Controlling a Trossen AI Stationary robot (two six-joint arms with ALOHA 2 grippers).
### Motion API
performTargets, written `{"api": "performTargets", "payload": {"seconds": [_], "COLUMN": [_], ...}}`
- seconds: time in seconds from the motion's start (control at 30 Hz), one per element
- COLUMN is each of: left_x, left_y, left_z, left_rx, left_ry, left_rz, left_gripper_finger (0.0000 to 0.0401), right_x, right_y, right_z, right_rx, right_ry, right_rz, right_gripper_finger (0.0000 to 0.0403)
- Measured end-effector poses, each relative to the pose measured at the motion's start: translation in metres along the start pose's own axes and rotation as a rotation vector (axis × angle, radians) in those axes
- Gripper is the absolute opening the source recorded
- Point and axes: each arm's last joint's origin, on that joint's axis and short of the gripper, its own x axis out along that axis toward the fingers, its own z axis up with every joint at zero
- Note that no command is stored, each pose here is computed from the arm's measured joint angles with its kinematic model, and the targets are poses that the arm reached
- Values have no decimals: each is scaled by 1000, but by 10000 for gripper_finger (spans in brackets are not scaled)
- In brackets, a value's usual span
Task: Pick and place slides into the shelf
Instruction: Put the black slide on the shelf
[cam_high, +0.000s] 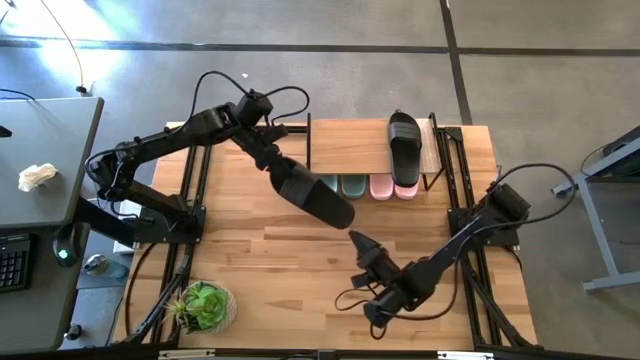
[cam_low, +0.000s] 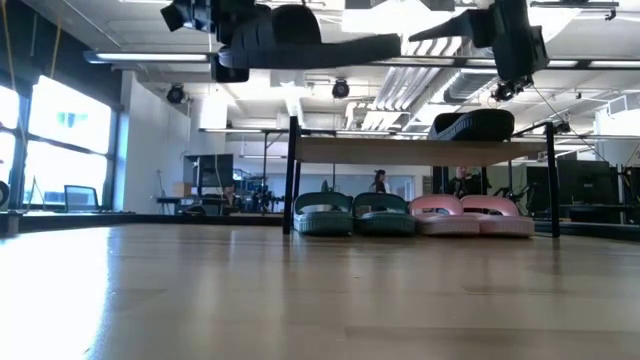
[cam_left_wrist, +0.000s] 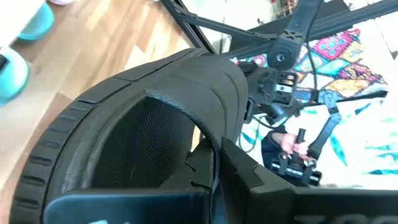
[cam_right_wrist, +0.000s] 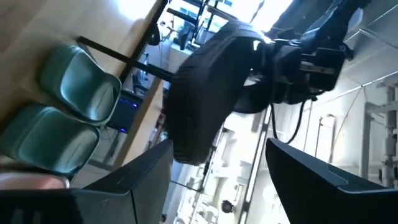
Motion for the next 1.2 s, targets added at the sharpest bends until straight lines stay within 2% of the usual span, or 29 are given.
{"api": "performTargets", "payload": {"seconds": [0.37,0.73,0.87,1.2], "left_x": [0,0,0,0], "left_y": [0,-1,-1,0], "left_z": [0,-1,-1,-1], "left_rx": [0,1,1,3], "left_ry": [8,25,24,13], "left_rz": [-14,-45,-44,-21], "left_gripper_finger": [1,1,0,0], "right_x": [20,55,62,64], "right_y": [1,1,-1,-7], "right_z": [0,-4,-4,2], "right_rx": [43,85,94,122], "right_ry": [17,72,72,-5], "right_rz": [50,107,117,148], "right_gripper_finger": [248,244,223,134]}}
